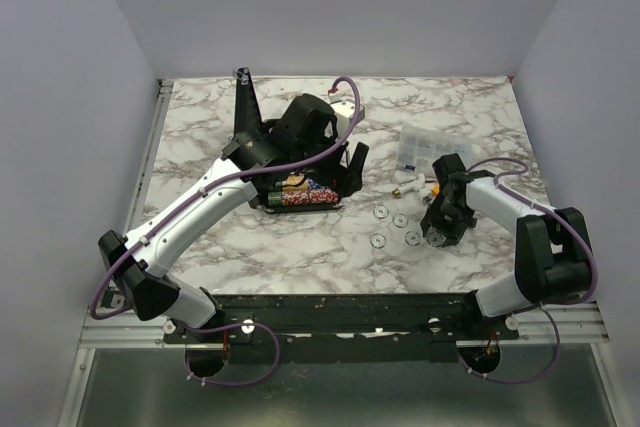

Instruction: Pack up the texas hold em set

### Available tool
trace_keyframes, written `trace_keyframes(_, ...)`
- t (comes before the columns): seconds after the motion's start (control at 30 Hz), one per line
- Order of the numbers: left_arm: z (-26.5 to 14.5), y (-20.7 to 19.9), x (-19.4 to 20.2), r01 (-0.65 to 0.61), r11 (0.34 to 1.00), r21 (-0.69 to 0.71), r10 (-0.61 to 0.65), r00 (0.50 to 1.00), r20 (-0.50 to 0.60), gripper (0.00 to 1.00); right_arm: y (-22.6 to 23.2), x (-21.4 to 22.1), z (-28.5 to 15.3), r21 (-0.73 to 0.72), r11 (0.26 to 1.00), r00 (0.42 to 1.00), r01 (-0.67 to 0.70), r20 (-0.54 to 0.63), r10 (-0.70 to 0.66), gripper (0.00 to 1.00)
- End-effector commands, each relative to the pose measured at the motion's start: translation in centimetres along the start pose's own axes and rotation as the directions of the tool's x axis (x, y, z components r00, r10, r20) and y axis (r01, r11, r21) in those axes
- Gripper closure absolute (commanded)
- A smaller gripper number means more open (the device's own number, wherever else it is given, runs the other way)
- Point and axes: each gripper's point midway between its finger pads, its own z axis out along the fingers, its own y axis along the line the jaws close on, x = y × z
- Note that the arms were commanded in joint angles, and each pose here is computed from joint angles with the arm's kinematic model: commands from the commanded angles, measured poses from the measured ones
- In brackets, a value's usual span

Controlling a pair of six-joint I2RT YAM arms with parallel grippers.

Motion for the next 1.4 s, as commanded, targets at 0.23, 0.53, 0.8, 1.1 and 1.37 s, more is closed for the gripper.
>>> trace_keyframes(0.23,0.8,0.2,0.2,-0.006,1.000,-0.005,0.006,1.000,-0.011,0.09,0.1,-0.5,0.9,0.008,1.000,1.000,0.010,0.006,-0.010,0.56)
trace_keyframes(0.53,0.9,0.1,0.2,-0.004,1.000,-0.001,0.004,1.000,-0.014,0.09,0.5,-1.4,-1.2,-0.031,0.999,0.998,0.021,0.052,-0.020,0.66)
trace_keyframes(0.8,1.0,0.0,0.3,-0.004,1.000,0.003,0.004,1.000,-0.020,0.09,2.5,-2.6,-4.4,-0.129,0.989,0.994,0.072,0.094,-0.060,0.66)
trace_keyframes(1.1,1.0,0.5,0.2,-0.009,1.000,-0.021,0.009,1.000,-0.017,0.09,8.9,1.3,-4.6,-0.197,0.958,0.978,0.207,0.052,-0.201,0.66)
trace_keyframes(1.37,0.3,1.6,-0.3,-0.007,0.998,-0.067,0.007,1.000,0.007,0.08,13.3,5.2,-3.8,-0.293,0.926,0.969,0.237,-0.005,-0.249,0.66)
